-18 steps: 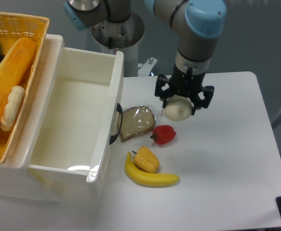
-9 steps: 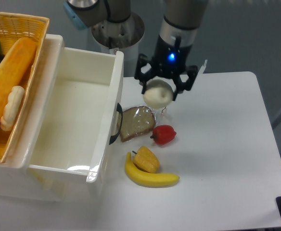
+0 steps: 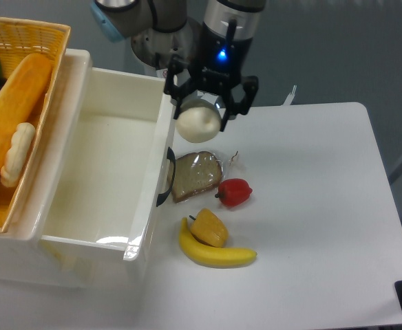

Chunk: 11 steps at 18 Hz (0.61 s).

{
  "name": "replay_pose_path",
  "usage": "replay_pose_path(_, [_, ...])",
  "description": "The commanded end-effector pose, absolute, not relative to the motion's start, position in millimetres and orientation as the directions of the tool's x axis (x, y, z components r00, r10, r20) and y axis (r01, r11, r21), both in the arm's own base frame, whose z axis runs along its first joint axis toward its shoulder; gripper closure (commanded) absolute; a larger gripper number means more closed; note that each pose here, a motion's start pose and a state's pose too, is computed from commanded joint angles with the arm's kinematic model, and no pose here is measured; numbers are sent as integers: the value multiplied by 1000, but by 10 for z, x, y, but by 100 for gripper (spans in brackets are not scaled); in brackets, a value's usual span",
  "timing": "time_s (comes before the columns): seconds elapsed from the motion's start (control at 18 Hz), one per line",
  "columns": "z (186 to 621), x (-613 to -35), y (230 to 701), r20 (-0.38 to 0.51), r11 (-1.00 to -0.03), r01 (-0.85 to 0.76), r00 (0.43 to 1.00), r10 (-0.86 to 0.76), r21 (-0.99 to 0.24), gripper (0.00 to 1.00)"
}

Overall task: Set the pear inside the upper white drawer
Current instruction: 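Carry the held pear up and over the open white drawer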

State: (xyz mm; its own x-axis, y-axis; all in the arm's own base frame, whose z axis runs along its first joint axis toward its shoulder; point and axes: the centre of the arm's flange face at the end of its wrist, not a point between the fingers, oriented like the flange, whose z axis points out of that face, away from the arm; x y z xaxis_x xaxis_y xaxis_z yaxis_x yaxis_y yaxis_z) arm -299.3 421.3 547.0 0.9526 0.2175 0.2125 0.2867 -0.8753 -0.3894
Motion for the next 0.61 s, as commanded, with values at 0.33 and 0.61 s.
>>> replay_pose_path(0.33, [5372, -2751, 4373, 239, -895, 265, 953, 187, -358, 30])
replay_pose_path(0.61, [5155, -2582, 4454, 289, -916, 273, 939, 187, -294, 30])
